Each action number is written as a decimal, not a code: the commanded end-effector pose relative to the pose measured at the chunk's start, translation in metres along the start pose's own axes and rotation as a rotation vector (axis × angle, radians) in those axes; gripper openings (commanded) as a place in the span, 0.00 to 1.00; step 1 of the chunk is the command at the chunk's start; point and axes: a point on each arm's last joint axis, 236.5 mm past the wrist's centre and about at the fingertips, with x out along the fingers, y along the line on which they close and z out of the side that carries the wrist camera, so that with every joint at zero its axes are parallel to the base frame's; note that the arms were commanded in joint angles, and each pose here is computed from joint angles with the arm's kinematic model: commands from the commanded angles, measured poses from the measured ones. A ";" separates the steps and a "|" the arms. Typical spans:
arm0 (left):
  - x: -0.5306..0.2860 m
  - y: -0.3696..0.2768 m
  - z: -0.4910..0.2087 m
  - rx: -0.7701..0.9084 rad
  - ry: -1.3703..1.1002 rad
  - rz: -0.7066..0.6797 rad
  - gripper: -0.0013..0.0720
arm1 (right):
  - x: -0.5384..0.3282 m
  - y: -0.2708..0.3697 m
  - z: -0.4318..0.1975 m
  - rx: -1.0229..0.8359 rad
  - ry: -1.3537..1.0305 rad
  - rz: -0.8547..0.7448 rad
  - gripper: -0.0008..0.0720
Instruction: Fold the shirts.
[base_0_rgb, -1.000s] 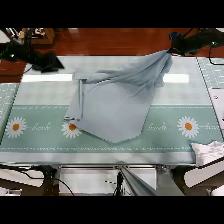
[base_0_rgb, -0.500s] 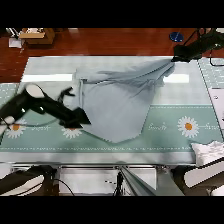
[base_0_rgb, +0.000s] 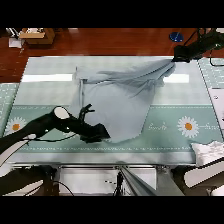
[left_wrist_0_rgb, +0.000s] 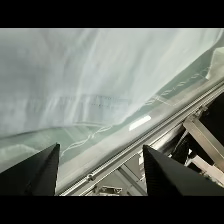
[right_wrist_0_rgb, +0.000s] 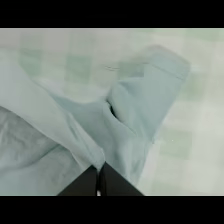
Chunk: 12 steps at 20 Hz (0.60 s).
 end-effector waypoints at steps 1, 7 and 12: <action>0.024 0.003 -0.001 -0.038 0.006 -0.002 0.85 | -0.001 0.000 0.000 -0.002 0.000 0.000 0.04; 0.020 -0.009 0.053 -0.135 -0.211 -0.074 0.66 | -0.001 0.002 0.001 -0.002 -0.003 0.009 0.04; 0.015 -0.010 0.071 -0.175 -0.288 -0.090 0.28 | -0.001 0.002 0.001 -0.002 -0.003 0.009 0.04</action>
